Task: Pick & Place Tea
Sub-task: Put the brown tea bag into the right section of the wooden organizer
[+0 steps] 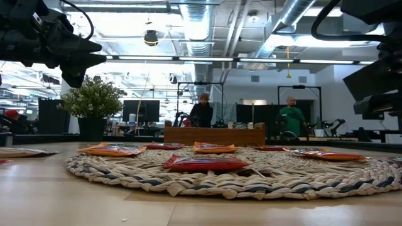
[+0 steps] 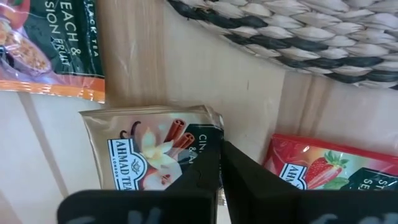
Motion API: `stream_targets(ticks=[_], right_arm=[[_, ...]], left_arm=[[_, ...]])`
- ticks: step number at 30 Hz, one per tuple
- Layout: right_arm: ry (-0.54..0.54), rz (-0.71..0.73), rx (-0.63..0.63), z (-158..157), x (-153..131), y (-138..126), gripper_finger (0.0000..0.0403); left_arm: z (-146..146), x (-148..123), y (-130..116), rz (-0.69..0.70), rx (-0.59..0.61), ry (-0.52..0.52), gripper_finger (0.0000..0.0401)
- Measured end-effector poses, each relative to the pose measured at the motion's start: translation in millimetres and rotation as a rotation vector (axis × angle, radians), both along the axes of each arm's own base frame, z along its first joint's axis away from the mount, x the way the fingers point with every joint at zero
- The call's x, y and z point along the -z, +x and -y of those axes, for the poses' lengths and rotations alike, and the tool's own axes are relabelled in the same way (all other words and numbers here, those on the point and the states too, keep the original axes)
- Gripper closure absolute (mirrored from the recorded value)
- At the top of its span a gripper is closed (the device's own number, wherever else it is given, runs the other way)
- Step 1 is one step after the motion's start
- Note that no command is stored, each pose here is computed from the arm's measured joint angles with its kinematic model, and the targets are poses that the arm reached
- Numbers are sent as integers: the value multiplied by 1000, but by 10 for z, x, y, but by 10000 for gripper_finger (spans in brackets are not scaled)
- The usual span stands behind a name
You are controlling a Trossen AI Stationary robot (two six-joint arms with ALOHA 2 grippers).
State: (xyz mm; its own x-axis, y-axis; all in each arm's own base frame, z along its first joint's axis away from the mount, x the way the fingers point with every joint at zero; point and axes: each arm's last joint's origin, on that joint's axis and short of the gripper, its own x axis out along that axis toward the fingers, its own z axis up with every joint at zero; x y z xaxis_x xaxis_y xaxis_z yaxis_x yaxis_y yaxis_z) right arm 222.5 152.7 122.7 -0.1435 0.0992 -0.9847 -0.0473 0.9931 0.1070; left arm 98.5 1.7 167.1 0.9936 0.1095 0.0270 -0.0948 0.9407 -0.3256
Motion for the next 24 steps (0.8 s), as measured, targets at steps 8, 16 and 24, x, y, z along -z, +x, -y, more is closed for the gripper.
stream_targets(ticks=[8,16,24], right_arm=[[-12,-2,3,-21,-63,56,402],[-20,1,-1,-87,-230,148,403],[-58,-33,-10,-103,-423,181,403]], left_arm=[[0,0,0,0,0,0,268],[0,0,0,-1,-1,2,268],[0,0,0,0,-1,2,268]])
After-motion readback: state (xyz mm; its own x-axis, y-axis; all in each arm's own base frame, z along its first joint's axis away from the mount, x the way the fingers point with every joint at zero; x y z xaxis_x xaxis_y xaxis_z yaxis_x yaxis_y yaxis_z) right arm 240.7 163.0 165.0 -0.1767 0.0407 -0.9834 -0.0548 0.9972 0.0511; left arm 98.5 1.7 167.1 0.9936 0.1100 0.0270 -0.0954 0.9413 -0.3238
